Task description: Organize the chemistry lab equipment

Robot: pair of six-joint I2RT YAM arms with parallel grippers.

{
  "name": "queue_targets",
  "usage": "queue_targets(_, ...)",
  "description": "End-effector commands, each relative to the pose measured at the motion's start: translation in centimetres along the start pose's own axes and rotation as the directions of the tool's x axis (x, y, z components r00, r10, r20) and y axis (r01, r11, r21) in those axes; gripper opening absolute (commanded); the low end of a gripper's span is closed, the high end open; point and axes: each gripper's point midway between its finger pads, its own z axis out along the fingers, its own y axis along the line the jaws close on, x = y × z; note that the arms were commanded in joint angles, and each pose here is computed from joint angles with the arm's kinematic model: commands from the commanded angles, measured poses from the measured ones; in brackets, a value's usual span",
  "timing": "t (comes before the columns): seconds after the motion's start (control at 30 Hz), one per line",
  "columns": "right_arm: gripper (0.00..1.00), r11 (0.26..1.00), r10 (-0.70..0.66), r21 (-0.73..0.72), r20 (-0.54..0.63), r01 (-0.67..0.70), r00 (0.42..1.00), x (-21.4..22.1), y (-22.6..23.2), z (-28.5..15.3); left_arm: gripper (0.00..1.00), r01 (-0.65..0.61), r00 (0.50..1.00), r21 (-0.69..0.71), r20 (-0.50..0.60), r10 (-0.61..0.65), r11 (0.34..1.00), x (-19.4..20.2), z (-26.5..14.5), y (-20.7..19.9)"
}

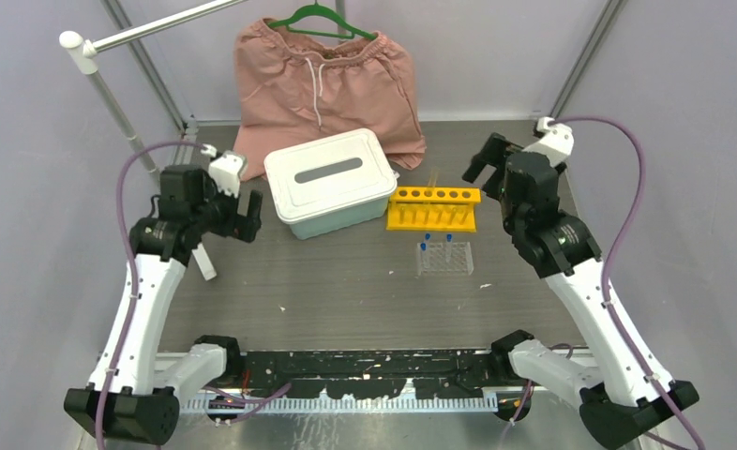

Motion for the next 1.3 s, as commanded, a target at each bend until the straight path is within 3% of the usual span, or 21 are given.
queue_targets(0.0, 1.0, 0.937, 0.016, 0.348, 0.033, -0.027, 0.999, 4.1, -8.8, 1.7, 1.0, 0.006, 1.0, 0.004, -0.022, -0.006, 1.0, 3.6, 3.1, -0.2)
queue_targets(0.13, 1.0, 0.91, 0.082, 0.393, 0.152, -0.136, 0.985, 7.0, -13.3, 2.3, 1.0, 0.03, 0.999, 0.001, -0.016, -0.03, 1.0, 6.5, 5.2, -0.4)
queue_targets(0.33, 1.0, 0.866, 0.003, 0.477, 0.293, -0.149, 0.956, 10.0, -17.3, 3.3, 1.0, 0.031, 1.0, -0.034, -0.004, -0.031, 0.999, 8.9, 8.5, 0.3)
queue_targets(0.7, 1.0, 0.761, -0.122, 0.643, 0.271, -0.086, 0.955, 13.0, -22.0, 7.4, 1.0, 0.143, 0.984, -0.063, 0.119, -0.135, 0.988, 8.3, 16.3, 1.8)
queue_targets(0.93, 1.0, 0.78, -0.138, 0.624, 0.229, -0.037, 0.964, 15.3, -22.2, 10.0, 1.0, 0.149, 0.969, -0.069, 0.21, -0.132, 0.986, 8.6, 19.2, 2.2)
queue_targets(1.03, 1.0, 0.789, -0.15, 0.614, 0.224, -0.02, 0.963, 15.3, -21.9, 10.9, 1.0, 0.138, 0.956, -0.08, 0.271, -0.112, 0.987, 7.6, 19.4, 2.6)
queue_targets(1.27, 1.0, 0.82, -0.152, 0.572, 0.23, -0.007, 0.961, 16.2, -21.5, 12.0, 1.0, 0.14, 0.95, -0.14, 0.298, -0.093, 0.98, 7.4, 19.0, 3.7)
